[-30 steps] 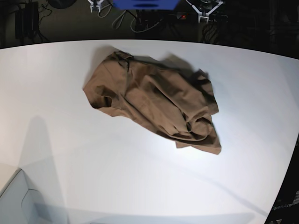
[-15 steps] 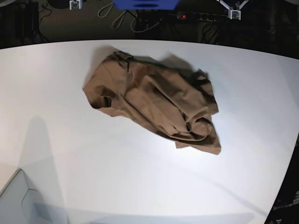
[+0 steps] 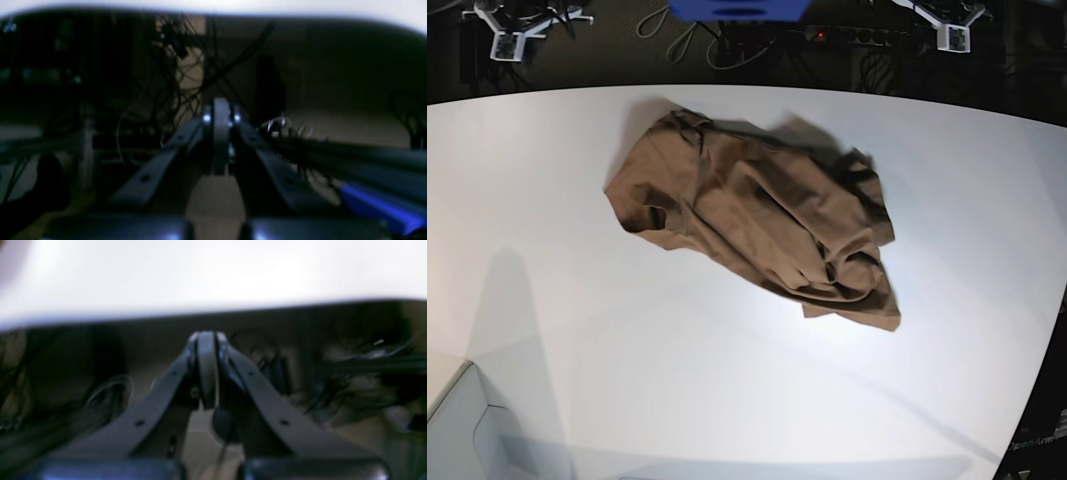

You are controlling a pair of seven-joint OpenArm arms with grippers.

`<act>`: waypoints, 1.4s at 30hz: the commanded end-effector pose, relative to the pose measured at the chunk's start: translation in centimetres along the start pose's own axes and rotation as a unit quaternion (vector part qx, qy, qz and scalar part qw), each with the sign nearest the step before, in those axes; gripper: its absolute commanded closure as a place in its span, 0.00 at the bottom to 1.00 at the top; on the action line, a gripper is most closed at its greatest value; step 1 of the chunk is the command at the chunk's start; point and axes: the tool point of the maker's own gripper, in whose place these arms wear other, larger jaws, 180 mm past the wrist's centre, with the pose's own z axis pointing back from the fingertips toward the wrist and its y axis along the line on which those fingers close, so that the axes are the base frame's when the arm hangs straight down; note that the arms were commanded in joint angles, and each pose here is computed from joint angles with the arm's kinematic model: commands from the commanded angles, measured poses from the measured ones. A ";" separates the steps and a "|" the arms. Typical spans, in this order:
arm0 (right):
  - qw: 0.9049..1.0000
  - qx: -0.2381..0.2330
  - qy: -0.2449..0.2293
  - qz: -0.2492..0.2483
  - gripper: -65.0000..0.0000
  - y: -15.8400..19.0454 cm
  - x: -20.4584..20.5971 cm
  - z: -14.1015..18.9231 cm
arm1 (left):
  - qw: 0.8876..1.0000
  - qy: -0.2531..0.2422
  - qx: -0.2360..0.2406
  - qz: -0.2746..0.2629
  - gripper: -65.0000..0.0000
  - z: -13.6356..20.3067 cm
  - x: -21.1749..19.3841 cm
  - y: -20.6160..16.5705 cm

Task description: Layout the t-shirt on the table in an organized manner, then fold the t-shirt properly

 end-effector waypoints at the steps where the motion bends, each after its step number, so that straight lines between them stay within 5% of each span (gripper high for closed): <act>1: 1.000 -0.006 -0.017 0.000 1.00 -0.4 1.1 0.5 | 1.000 -0.021 0.004 -0.004 1.00 0.8 1.4 0.3; 7: 0.996 -0.010 -0.085 -0.011 1.00 -0.1 5.9 -0.3 | 0.996 -0.089 0.003 -0.010 1.00 2.3 7.0 0.0; 16: 0.986 0.022 -0.158 -0.046 1.00 3.1 11.0 -2.4 | 0.993 -0.121 -0.005 -0.008 1.00 2.0 9.3 -0.6; 19: 0.982 0.047 -0.175 -0.059 0.91 5.1 12.4 -2.6 | 0.992 -0.127 -0.005 -0.009 0.99 1.9 9.7 -0.6; 25: 0.971 0.120 -0.193 -0.078 0.68 10.5 14.1 -2.1 | 0.989 -0.148 -0.004 -0.003 0.66 1.5 11.0 -0.8; 30: 0.970 0.181 -0.147 -0.066 0.57 14.6 14.0 -2.6 | 0.983 -0.183 0.010 0.020 0.43 0.5 12.8 -0.9; 36: 0.970 0.214 -0.106 -0.038 0.49 16.7 13.7 -3.3 | 0.972 -0.230 0.010 0.039 0.37 -0.8 15.9 -1.4; 42: 0.970 0.215 -0.111 -0.039 0.46 16.8 14.0 -3.3 | 0.977 -0.201 0.009 0.072 0.37 -3.9 17.1 -2.1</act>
